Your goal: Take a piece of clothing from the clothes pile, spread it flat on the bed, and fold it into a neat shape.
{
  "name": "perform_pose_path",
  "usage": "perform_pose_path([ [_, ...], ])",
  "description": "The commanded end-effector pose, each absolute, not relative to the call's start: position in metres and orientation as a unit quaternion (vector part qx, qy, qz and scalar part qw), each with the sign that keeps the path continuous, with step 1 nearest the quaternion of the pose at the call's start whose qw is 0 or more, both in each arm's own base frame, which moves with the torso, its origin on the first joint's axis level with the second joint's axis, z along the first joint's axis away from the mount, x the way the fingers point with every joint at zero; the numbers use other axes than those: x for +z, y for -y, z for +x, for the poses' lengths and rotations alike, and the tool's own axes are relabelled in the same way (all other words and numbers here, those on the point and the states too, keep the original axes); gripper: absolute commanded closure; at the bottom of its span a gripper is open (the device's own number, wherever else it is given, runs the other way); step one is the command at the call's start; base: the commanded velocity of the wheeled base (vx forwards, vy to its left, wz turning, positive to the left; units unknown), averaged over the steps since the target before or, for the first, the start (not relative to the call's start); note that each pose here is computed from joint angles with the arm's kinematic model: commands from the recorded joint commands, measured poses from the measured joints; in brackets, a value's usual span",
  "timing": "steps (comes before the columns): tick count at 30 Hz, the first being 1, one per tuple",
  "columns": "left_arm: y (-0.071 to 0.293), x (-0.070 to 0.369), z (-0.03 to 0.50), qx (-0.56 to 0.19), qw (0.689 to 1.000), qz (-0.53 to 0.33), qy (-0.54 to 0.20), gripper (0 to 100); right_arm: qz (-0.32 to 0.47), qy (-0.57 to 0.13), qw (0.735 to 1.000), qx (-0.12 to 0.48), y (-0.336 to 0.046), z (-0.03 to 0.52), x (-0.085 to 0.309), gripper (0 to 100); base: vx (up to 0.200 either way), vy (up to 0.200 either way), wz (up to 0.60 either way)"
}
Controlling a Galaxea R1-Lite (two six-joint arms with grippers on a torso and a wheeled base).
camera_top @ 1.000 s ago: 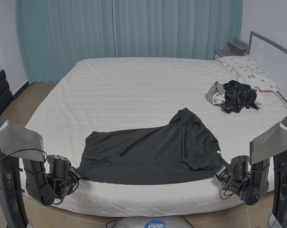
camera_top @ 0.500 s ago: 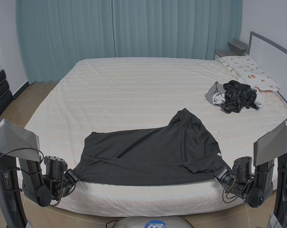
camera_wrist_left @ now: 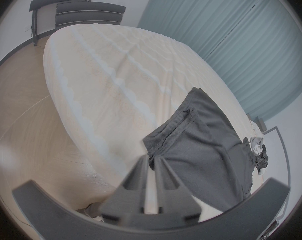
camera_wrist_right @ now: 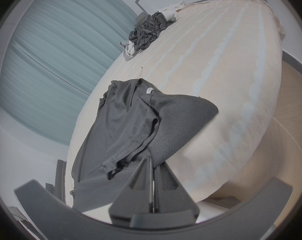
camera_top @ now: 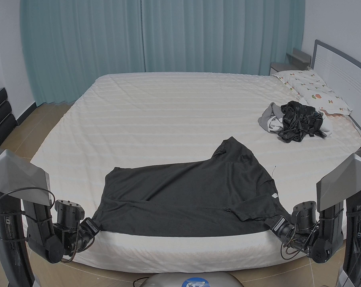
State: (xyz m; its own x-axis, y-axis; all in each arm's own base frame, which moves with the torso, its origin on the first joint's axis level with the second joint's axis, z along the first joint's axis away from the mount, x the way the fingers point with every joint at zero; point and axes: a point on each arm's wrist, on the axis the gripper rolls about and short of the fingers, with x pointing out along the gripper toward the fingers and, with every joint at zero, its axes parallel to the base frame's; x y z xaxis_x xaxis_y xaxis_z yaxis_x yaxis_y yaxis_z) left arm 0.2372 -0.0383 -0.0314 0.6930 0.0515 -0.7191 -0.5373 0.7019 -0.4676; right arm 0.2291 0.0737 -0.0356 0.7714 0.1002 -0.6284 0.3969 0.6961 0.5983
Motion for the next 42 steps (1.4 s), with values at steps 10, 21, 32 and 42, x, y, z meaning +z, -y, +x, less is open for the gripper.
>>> perform_pose_path([
  [10,0.035,-0.001,0.225,0.129,0.889,-0.319,-0.301,0,0.372,-0.258,0.891,-0.030,-0.055,0.212,0.022,0,0.000,0.000,0.00],
  [21,0.026,0.006,0.232,0.103,0.877,-0.370,-0.288,0,0.387,-0.212,0.897,-0.019,-0.049,0.214,0.042,0,0.109,0.000,0.00],
  [32,0.028,0.012,0.246,0.090,0.884,-0.376,-0.263,0,0.387,-0.227,0.893,-0.024,-0.050,0.216,0.035,0,0.109,0.000,0.00],
  [42,0.034,0.026,0.299,0.054,0.901,-0.382,-0.196,0,0.389,-0.238,0.890,-0.014,-0.051,0.216,0.033,0,0.000,0.000,0.00],
])
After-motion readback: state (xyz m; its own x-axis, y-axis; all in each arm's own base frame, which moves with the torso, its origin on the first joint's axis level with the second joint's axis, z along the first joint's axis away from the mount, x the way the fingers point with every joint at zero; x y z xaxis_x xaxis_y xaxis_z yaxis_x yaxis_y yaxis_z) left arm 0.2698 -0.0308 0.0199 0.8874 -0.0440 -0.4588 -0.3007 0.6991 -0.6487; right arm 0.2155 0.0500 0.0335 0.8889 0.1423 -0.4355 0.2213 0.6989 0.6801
